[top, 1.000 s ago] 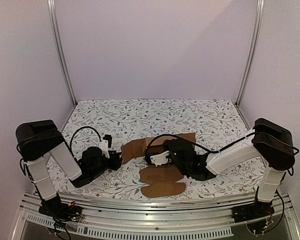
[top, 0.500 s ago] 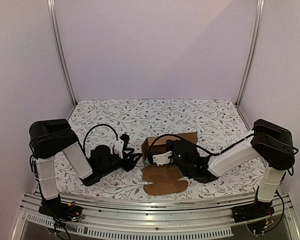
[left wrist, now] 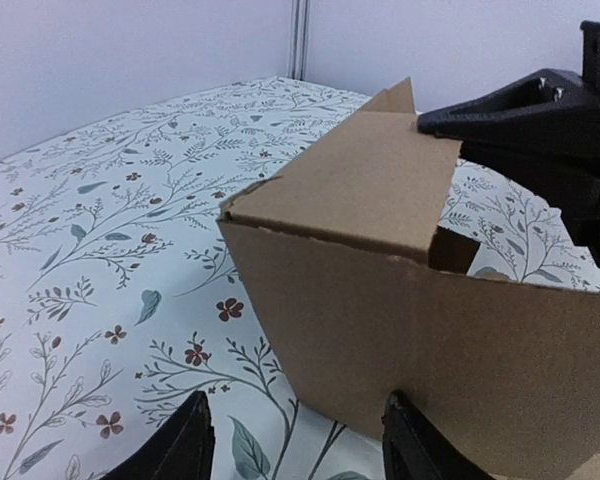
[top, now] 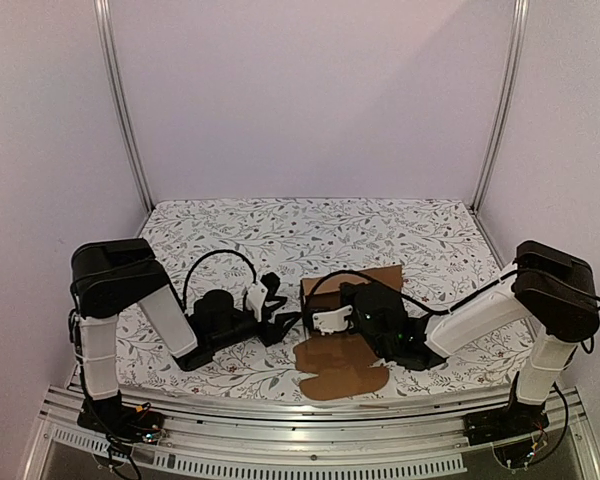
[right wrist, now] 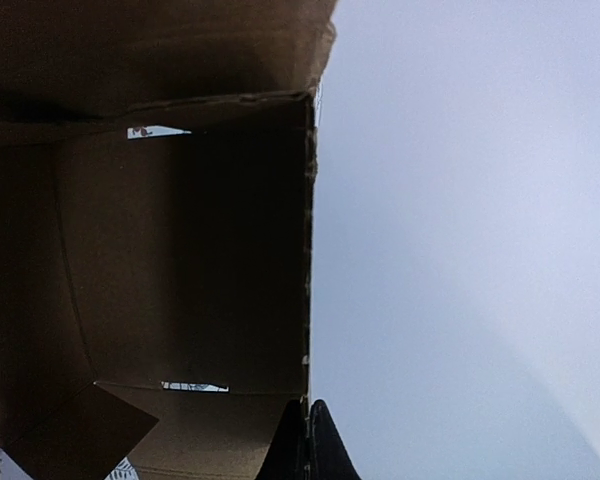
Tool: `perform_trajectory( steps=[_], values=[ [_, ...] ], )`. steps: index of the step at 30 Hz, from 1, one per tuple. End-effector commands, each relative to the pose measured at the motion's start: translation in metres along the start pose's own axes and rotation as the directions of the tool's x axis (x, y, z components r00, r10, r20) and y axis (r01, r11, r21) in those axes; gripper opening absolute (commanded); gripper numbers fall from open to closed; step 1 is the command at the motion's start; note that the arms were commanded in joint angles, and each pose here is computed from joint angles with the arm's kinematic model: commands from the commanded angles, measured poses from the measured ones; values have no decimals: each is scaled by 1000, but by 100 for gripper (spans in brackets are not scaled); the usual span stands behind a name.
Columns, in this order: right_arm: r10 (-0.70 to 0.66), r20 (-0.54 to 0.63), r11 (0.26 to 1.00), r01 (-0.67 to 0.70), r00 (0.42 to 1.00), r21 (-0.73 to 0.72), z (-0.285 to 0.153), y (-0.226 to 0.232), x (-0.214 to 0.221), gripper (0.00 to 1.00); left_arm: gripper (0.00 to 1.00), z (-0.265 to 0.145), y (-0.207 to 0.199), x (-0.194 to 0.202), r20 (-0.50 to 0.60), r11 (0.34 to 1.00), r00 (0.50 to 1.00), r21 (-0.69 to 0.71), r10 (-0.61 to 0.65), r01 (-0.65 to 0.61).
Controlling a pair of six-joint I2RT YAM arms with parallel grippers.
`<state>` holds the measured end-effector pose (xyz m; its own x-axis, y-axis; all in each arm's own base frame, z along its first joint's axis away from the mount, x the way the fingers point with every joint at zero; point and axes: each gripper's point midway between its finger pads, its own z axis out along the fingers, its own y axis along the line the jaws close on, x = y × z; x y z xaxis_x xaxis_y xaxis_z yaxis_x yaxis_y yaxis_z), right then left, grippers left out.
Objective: Fold the paper box
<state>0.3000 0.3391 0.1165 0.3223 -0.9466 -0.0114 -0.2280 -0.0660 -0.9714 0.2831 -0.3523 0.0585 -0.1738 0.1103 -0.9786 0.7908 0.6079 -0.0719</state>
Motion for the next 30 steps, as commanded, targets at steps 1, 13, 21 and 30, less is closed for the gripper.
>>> perform_trajectory(
  steps=[1,13,21,30],
  values=[
    [35,24,999,-35,999,-14,-10,-6,-3,0,58,-21,-13,-10,62,999,997,32,42,-44],
    [75,4,995,-75,997,-69,-12,-11,-4,0,60,-39,-18,-31,130,999,991,37,-31,26],
    [126,-26,983,-128,992,-133,-11,-14,-7,0,67,-43,-8,-54,188,994,976,-7,-108,111],
    [150,-46,973,-156,988,-168,-11,-15,-7,0,68,-18,-32,-47,154,990,981,100,-118,104]
  ],
)
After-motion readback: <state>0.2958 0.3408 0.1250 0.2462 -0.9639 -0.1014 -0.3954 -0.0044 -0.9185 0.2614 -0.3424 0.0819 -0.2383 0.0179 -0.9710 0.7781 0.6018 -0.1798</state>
